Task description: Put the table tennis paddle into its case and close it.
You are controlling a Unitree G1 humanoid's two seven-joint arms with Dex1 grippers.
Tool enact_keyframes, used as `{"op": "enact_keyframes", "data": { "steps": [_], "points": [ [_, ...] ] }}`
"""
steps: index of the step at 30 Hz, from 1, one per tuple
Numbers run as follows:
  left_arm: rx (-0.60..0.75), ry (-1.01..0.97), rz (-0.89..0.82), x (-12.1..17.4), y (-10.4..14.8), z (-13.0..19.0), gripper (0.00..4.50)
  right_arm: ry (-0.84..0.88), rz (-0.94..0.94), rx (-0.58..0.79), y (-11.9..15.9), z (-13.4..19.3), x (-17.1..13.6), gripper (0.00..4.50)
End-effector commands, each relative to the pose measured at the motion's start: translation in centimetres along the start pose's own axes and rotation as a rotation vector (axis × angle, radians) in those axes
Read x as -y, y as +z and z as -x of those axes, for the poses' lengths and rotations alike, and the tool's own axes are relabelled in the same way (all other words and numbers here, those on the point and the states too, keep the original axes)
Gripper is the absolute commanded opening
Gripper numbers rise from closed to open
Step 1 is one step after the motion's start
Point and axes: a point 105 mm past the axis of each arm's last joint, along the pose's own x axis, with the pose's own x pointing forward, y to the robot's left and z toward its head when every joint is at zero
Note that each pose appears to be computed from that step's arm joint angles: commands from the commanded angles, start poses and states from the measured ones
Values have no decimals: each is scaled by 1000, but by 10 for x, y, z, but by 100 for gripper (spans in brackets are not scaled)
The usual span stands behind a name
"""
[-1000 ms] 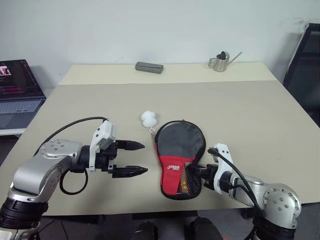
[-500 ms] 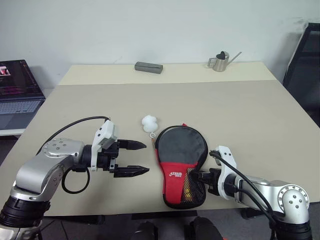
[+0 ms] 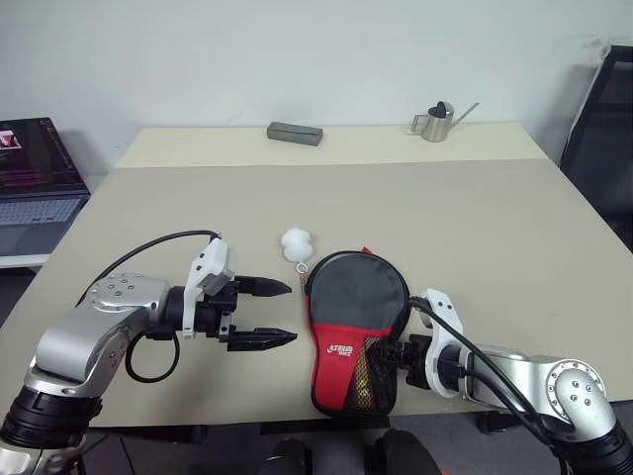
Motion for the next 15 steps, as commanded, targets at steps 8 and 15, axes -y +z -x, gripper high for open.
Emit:
{"op": "enact_keyframes", "data": {
  "steps": [8,15],
  "points": [
    [18,12,-35,-2,5,0,450,52,32,102,19,19,-8,183],
    [40,30,-41,-5,6,-3,450,84,200,159,41,40,-3,263]
  ]
}}
